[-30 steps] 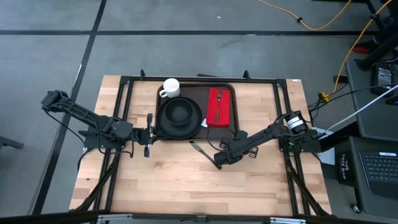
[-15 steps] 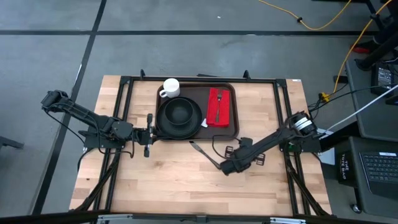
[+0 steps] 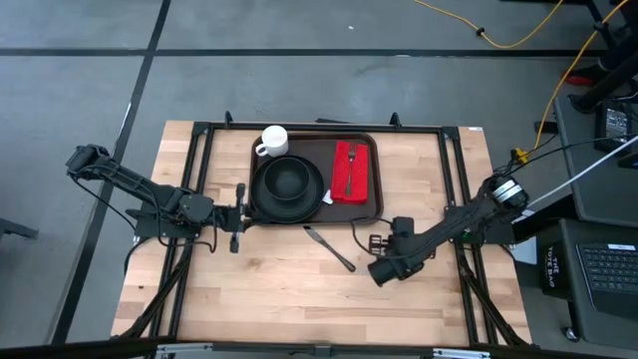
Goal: Set up tray
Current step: Put the black spoon to the left of the black fork on top of the red table napkin on the brown serving tray
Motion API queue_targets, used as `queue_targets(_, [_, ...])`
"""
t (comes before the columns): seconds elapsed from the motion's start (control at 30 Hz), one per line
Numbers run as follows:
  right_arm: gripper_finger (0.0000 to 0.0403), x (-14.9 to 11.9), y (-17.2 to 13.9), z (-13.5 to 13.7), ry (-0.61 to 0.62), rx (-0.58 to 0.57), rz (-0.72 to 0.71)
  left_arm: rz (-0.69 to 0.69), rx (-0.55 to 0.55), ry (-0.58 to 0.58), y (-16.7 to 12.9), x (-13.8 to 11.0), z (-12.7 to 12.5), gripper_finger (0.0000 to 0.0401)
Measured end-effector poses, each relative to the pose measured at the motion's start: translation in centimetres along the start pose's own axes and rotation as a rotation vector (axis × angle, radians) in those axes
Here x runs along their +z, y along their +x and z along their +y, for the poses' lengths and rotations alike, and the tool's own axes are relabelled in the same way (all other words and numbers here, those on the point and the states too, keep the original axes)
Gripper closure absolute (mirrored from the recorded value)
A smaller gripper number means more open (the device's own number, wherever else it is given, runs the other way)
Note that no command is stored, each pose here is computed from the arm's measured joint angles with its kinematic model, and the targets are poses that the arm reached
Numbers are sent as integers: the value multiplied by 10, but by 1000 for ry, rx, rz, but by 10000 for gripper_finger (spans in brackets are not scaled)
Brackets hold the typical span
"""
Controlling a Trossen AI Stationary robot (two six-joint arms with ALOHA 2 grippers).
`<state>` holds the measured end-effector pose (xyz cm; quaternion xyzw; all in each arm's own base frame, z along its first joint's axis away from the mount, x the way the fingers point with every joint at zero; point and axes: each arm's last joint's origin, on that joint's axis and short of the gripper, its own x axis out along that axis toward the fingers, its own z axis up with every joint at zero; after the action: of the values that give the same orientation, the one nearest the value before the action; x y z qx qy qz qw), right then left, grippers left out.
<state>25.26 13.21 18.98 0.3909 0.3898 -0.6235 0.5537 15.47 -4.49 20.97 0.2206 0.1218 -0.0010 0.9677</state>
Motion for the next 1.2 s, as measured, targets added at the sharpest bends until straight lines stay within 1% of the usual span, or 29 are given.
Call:
queue_targets(0.23, [389,19,-24,-10,-67,178,-110,-9,-24,0,0,0,-1,400])
queue_targets(0.47, [389,34,-38,-16,-181,289,-231,-10,-24,-5,0,0,-1,396])
queue_targets(0.63, [389,38,-41,-16,-195,335,-309,-11,-25,-51,0,0,-1,399])
queue_targets(0.7, [389,38,-41,-16,-194,340,-310,-11,-25,-65,0,1,-1,399])
queue_targets(0.9, [390,35,-42,-9,-243,383,-292,-11,-25,-84,0,1,-1,396])
queue_targets(0.97, [390,36,-45,-5,-252,392,-263,-12,-25,-96,0,1,-1,397])
queue_targets(1.2, [390,50,-65,13,-332,459,-270,-12,-25,-110,0,1,-1,397])
